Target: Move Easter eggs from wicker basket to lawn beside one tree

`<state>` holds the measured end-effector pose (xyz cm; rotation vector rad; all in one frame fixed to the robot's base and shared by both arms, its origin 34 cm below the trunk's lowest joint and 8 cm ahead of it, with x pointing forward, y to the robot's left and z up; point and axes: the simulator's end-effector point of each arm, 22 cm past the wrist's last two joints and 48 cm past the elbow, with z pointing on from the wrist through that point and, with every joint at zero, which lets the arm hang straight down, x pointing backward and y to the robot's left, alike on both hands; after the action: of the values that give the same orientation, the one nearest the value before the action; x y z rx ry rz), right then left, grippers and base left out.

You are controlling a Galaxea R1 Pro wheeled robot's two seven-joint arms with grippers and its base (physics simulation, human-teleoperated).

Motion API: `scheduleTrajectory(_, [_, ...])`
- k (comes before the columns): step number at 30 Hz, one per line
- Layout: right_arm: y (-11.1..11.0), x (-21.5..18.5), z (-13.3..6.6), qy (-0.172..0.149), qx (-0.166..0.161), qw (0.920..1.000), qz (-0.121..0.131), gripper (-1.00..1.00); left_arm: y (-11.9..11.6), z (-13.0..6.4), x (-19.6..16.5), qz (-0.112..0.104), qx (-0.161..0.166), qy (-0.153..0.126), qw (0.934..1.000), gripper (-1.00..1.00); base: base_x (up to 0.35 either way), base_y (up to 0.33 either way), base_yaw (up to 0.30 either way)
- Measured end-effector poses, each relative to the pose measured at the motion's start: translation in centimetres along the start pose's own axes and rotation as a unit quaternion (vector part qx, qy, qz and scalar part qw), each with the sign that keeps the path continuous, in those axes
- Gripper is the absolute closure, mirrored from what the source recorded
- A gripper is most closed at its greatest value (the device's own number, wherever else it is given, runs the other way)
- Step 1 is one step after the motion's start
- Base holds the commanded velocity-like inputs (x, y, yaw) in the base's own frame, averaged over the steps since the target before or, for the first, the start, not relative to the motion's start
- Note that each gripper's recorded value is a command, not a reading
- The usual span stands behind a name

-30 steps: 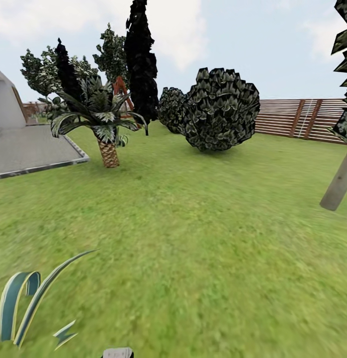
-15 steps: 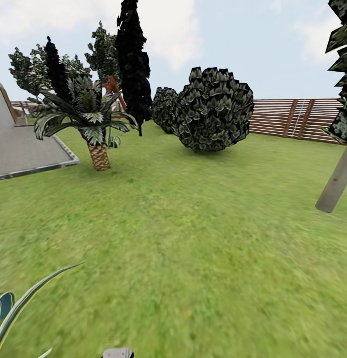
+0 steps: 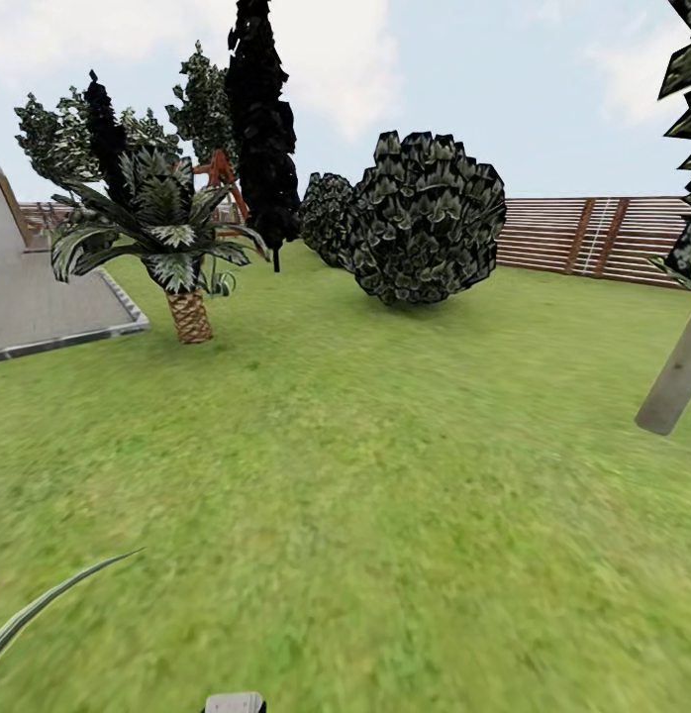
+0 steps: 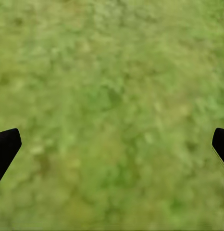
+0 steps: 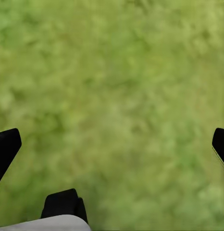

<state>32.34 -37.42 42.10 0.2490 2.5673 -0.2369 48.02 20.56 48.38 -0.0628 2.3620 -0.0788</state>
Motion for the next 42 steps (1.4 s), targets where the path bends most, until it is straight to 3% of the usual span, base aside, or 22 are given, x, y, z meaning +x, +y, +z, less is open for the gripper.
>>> scheduleTrajectory(42, [0.16, 0.04, -0.01, 0.000, -0.001, 1.0000, 0.000, -1.00, -0.03, 0.00, -0.03, 0.000, 0.000, -0.001, 1.0000, -1.00, 0.302, -0.116, 0.001])
